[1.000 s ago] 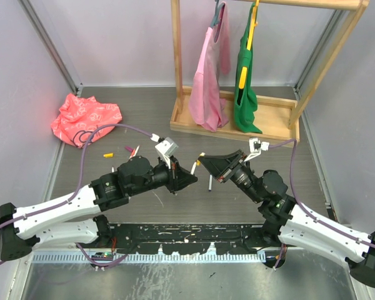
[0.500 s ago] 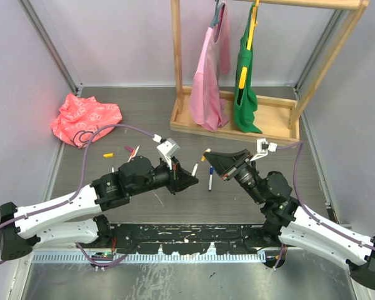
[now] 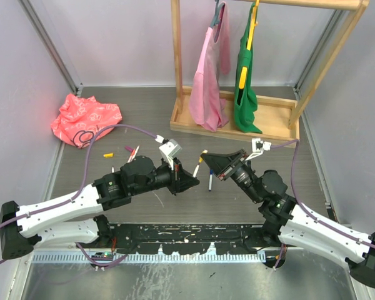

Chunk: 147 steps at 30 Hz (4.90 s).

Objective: Insert the pens into the pen caps
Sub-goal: Insert the pen cap onto the pen, then press the pen cap onto the pen.

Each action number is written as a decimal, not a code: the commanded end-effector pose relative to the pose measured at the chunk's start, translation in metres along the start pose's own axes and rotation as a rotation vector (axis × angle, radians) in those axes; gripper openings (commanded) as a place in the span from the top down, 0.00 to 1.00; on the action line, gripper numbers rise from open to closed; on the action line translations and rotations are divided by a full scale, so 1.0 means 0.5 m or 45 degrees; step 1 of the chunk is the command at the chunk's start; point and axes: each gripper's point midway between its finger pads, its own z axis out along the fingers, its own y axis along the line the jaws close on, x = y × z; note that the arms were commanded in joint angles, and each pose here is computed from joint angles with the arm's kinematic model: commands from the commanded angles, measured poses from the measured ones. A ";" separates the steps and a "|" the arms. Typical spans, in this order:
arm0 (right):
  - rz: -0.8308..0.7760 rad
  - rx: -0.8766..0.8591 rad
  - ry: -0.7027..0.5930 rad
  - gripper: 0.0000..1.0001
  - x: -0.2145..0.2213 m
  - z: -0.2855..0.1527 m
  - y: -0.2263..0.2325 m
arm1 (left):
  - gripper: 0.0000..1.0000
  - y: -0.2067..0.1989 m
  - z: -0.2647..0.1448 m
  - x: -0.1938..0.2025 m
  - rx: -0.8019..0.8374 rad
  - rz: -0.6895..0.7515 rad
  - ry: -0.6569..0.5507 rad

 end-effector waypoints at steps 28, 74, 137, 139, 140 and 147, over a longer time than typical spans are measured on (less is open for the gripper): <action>0.022 -0.097 0.002 1.00 -0.026 0.002 0.059 | 1.00 -0.033 -0.001 -0.050 0.070 0.021 -0.103; -0.041 -0.195 0.343 1.00 0.082 0.001 0.070 | 1.00 -0.016 -0.006 -0.085 -0.013 0.020 -0.191; -0.418 -0.221 0.126 0.48 -0.101 0.064 0.214 | 1.00 -0.117 -0.045 -0.193 0.216 0.257 -0.339; -0.413 -0.220 0.134 0.55 -0.097 0.064 0.211 | 1.00 -0.117 -0.045 -0.193 0.215 0.257 -0.339; -0.412 -0.221 0.137 0.59 -0.096 0.064 0.211 | 1.00 -0.117 -0.045 -0.194 0.214 0.256 -0.341; -0.446 -0.241 0.197 0.86 -0.066 0.059 0.195 | 1.00 -0.111 -0.049 -0.215 0.168 0.240 -0.387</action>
